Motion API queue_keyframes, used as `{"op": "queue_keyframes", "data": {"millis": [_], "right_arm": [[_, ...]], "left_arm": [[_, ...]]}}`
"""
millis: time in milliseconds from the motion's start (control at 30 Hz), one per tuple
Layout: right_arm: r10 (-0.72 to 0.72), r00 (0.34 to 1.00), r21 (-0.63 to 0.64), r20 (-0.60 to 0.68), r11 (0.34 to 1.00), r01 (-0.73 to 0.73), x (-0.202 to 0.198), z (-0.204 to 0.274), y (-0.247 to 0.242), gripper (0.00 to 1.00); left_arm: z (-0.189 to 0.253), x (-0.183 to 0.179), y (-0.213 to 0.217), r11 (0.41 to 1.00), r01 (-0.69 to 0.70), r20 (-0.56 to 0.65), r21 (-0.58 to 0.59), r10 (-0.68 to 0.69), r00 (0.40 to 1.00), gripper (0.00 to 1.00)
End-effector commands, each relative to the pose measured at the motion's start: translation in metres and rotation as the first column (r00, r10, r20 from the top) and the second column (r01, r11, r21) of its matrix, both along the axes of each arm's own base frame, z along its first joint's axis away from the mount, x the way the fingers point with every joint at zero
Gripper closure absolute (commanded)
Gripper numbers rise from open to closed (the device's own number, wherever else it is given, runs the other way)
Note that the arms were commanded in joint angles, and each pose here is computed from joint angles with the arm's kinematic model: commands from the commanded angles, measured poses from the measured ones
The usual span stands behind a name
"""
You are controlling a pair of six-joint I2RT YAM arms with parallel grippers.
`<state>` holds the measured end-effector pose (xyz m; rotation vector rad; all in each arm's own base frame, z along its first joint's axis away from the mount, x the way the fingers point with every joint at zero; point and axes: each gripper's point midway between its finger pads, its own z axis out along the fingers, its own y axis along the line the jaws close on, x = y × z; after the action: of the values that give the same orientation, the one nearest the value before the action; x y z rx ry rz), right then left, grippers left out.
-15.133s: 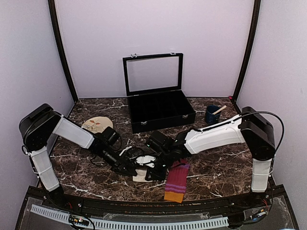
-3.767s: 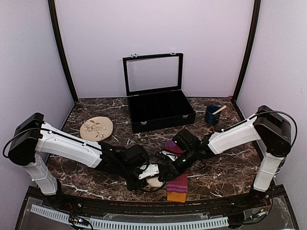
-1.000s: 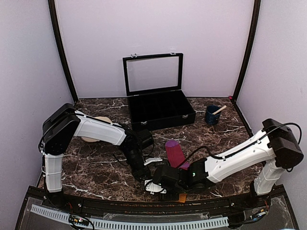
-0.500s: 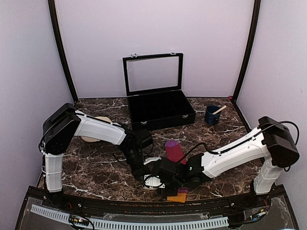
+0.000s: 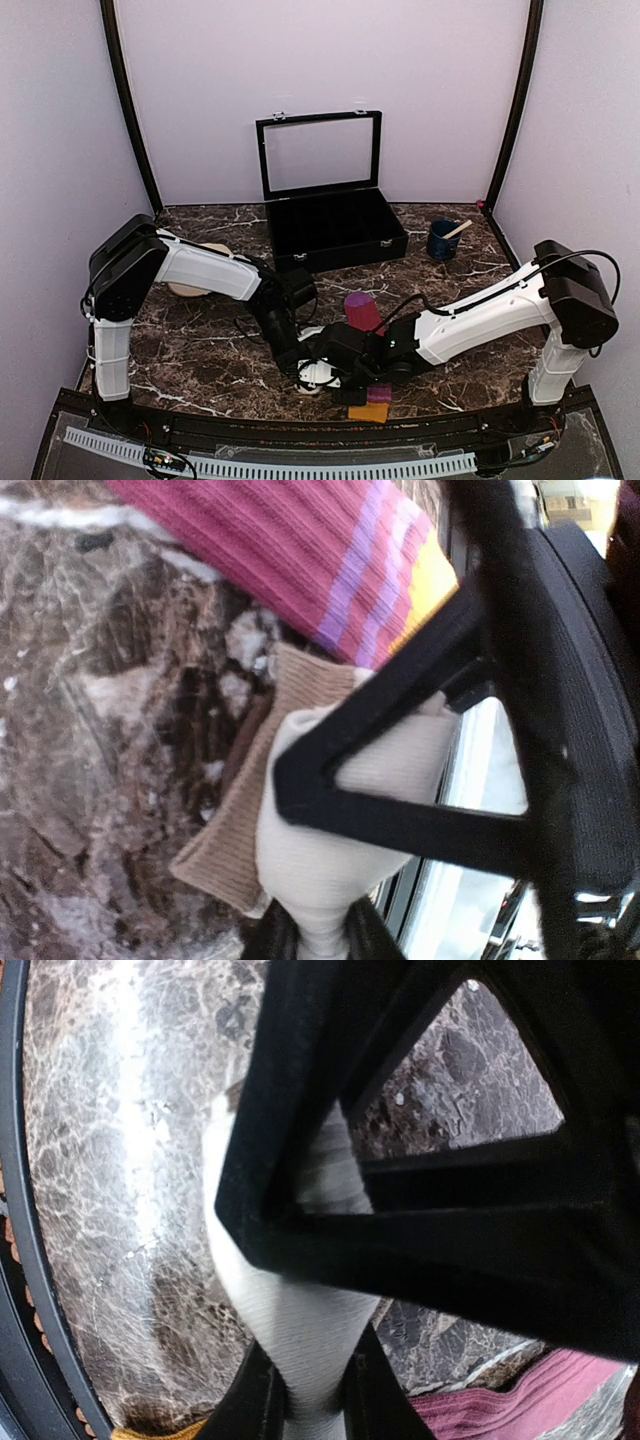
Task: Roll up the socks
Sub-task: Pick up the sock from the center of the board.
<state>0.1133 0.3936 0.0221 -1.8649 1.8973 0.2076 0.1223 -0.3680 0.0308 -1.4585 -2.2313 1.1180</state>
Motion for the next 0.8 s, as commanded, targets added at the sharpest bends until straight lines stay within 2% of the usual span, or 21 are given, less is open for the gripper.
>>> {"op": "queue_keyframes", "data": {"millis": [0,100,267,400,767], "right_arm": [[-0.052,0.996,-0.085,-0.073,0.995,0.046,-0.005,-0.027,-0.021,1.00],[-0.087,0.993,-0.078,-0.078,0.994,0.081,-0.003,-0.024,-0.022,1.00],[-0.138,0.987,-0.076,-0.088,0.988,0.132,-0.002,-0.021,-0.026,1.00],[-0.179,0.979,-0.060,-0.094,0.983,0.174,0.000,-0.016,-0.028,1.00],[-0.303,0.947,0.012,-0.108,0.952,0.306,0.012,0.013,-0.021,1.00]], "left_arm": [[-0.014,0.010,0.011,0.995,-0.078,0.005,0.066,0.077,0.997,0.77],[-0.011,0.021,0.013,0.989,-0.139,0.038,0.056,0.137,0.990,0.70],[-0.002,0.037,0.022,0.969,-0.247,0.063,0.015,0.245,0.967,0.64],[0.005,0.045,0.030,0.946,-0.324,0.073,-0.022,0.325,0.943,0.63],[0.023,0.082,0.052,0.849,-0.520,0.229,-0.090,0.526,0.819,0.62]]}}
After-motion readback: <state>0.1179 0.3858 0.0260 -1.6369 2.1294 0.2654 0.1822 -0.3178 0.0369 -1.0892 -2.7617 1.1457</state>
